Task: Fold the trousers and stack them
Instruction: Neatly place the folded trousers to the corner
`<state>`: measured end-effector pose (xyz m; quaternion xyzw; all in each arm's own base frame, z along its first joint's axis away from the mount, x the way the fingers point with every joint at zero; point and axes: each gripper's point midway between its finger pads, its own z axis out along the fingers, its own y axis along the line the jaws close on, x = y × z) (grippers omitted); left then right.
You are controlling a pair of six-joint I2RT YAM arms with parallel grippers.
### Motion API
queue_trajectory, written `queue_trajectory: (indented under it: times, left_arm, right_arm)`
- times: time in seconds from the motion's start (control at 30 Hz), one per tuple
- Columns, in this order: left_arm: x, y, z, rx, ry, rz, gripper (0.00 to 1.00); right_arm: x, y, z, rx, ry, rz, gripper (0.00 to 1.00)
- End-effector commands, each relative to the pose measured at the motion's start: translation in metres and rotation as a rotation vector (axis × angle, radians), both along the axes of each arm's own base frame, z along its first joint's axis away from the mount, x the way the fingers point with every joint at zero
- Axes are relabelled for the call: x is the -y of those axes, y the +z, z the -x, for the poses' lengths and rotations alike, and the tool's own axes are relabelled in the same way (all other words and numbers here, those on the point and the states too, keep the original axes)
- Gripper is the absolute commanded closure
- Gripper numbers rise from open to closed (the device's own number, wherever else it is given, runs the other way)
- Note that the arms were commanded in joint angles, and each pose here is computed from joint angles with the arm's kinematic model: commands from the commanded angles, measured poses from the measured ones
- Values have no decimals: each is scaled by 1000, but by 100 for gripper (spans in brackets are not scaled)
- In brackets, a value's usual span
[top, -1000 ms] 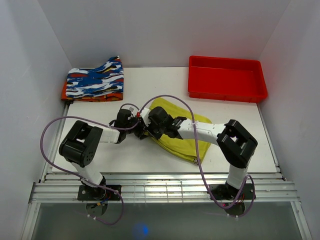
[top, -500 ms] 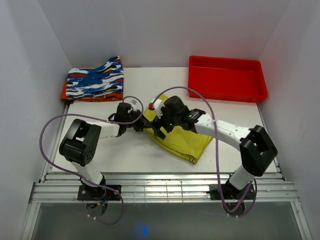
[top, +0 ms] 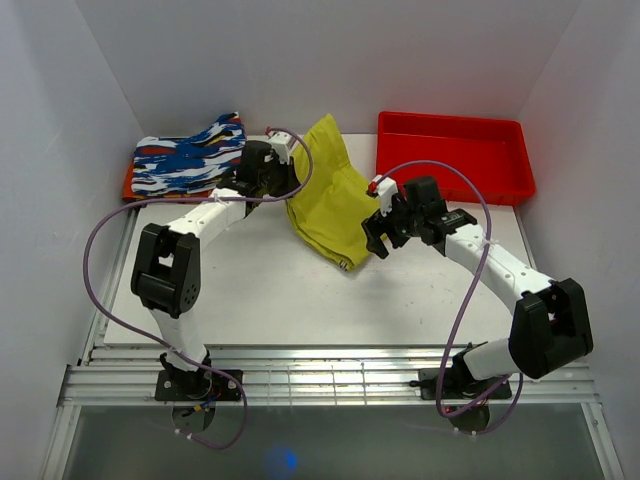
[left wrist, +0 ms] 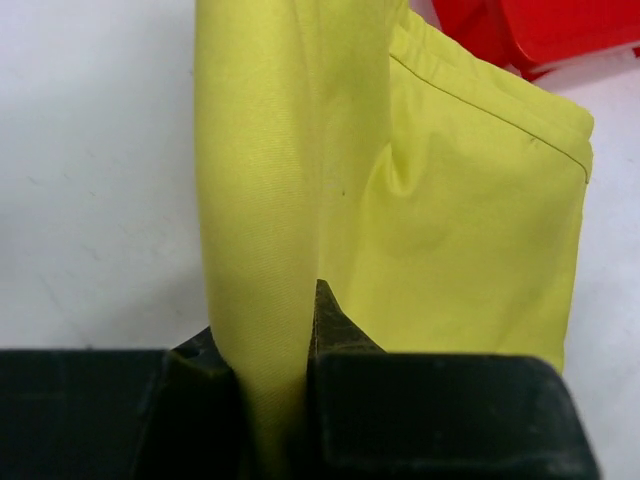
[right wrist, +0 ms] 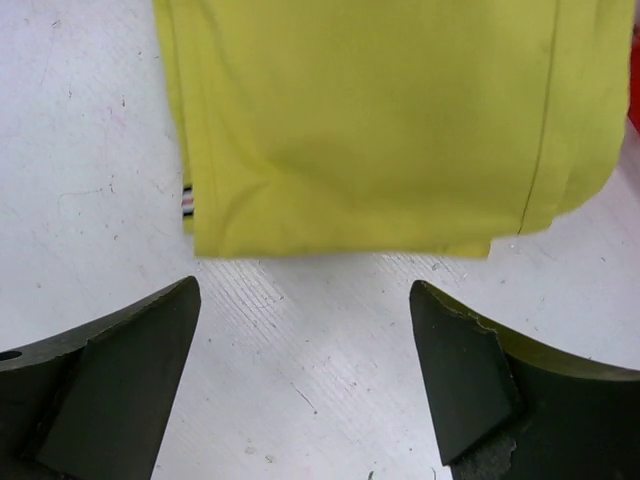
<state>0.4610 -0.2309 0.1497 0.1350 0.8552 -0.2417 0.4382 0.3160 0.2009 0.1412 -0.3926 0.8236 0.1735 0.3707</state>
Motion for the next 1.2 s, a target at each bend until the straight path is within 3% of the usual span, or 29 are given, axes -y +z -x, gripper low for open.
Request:
queue_trajectory:
  times: [0.0,0.2,0.37,0.83,1.17]
  left_arm:
    - [-18,73,-49,291,32,-109,100]
    - [-38,136,-90,447,97,-152,100]
    - [-70,168,-115,488,174,-167,100]
    - [-111,204,-126,500,315,-151,100]
    - [-148,273,-135,605,459,-80,100]
  right_arm:
    - [-1,14,4,32,32,-32,10]
    - [3,12,7,32,24,-29,10]
    - [5,13,8,38,25,-26,10]
    - [0,7,7,12,35,-36,10]
    - [2,3,8,5,27,-28,10]
